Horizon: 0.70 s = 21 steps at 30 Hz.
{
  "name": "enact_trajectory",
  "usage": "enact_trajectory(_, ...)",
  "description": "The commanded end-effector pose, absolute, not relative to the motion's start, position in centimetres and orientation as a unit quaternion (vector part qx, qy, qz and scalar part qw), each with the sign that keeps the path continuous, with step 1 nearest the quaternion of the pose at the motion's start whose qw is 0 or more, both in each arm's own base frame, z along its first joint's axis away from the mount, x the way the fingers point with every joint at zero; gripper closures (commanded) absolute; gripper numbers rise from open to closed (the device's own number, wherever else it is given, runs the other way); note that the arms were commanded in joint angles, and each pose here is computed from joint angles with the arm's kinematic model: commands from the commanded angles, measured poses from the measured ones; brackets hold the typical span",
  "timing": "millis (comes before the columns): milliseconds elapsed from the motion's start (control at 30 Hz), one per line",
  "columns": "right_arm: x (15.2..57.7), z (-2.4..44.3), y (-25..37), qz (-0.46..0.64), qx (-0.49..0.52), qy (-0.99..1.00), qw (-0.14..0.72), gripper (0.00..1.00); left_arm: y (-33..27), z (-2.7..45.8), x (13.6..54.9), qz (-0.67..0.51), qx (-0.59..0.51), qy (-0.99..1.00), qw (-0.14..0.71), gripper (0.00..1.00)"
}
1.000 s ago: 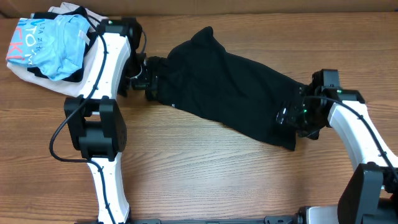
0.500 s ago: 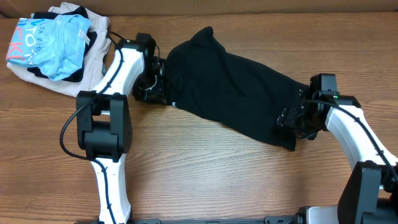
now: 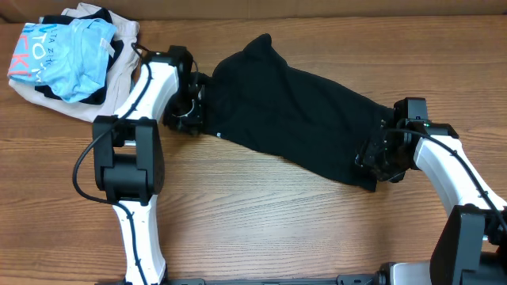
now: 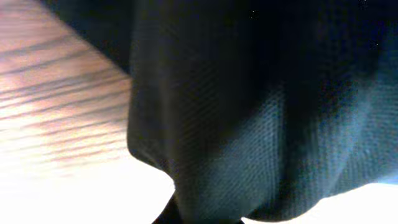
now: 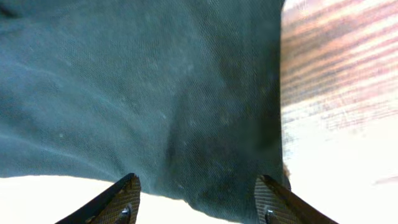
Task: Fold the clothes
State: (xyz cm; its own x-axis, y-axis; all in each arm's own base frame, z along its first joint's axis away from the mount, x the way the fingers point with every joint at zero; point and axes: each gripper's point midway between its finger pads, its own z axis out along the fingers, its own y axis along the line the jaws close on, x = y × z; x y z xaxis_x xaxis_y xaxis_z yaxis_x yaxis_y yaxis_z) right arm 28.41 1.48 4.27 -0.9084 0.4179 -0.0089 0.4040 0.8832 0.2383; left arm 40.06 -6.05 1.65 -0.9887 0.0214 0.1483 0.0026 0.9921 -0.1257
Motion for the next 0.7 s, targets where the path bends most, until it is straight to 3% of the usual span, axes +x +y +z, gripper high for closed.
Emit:
enact_trajectory(0,28.0,4.5,1.6,0.116,0.212,0.970,0.026,0.39,-4.6,3.8,41.8,0.047,-0.001,-0.998,0.045,0.96)
enact_trajectory(400,25.6,1.6,1.9,0.115,0.226,0.967,0.002,0.40,-3.7,9.4,42.8,0.019,-0.012,-0.999,0.026,0.96)
enact_trajectory(600,25.4,1.3,2.8,0.140,0.224,0.964,0.000,0.55,-3.6,10.6,42.5,0.017,-0.023,-0.999,0.031,0.96)
enact_trajectory(667,25.4,1.4,3.1,0.150,0.223,0.963,-0.001,0.69,-3.3,10.6,42.1,0.010,-0.023,-0.999,0.038,0.96)
